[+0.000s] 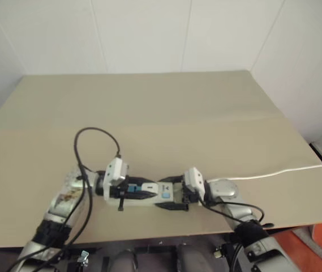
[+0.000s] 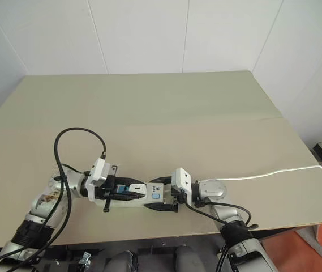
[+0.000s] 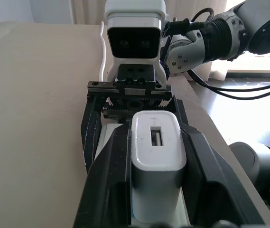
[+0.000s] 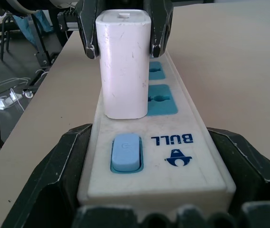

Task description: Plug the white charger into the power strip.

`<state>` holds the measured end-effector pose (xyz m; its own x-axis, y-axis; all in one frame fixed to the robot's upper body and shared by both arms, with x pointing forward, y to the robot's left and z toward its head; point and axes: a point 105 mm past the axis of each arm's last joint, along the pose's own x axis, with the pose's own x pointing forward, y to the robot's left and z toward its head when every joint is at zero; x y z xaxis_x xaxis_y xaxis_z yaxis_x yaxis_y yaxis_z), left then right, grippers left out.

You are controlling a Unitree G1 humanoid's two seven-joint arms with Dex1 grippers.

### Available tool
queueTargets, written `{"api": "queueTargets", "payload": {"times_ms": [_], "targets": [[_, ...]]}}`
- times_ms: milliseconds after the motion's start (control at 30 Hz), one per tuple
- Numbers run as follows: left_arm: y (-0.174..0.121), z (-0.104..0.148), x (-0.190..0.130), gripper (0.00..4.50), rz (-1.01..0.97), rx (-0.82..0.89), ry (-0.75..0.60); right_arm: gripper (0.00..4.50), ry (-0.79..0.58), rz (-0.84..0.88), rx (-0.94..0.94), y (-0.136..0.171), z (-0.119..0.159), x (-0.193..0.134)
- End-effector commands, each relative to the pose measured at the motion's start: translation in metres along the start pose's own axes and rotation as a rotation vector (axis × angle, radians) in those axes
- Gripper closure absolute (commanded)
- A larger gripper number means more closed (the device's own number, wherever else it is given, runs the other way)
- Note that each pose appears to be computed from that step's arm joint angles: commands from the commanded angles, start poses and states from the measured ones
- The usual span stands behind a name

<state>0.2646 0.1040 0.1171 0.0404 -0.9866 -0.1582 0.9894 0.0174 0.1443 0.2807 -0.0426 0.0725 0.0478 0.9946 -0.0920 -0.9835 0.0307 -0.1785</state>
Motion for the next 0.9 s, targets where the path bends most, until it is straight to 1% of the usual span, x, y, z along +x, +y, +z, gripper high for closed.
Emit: {"api": "queueTargets", "payload": {"times_ms": [33,233,400,567,900], "targets": [[-0.0024,-0.0195,-0.0084,3.48,0.024,-0.054,0.079,1.04,0.019,0.035,0.000,0.0038,-0.0015,0.0041],[-0.0023,-0.0151,-0.0085,3.48,0.002,-0.044,0.071,1.04,0.020,0.036,0.001,0.0040,-0.0014,0.0038],[-0.0062,-0.0175,-0.0098,3.48,-0.042,-0.020,0.105,1.04,0.018,0.032,0.003,0.0039,-0.0012,0.0041],[-0.0044,-0.0142,-0.0080,3.48,-0.029,-0.026,0.080,1.04,0.016,0.032,0.005,0.0039,-0.0010,0.0044],[-0.0048,-0.0147,-0.0080,3.48,-0.025,-0.020,0.085,1.04,0.015,0.034,0.004,0.0031,-0.0005,0.0047]]}}
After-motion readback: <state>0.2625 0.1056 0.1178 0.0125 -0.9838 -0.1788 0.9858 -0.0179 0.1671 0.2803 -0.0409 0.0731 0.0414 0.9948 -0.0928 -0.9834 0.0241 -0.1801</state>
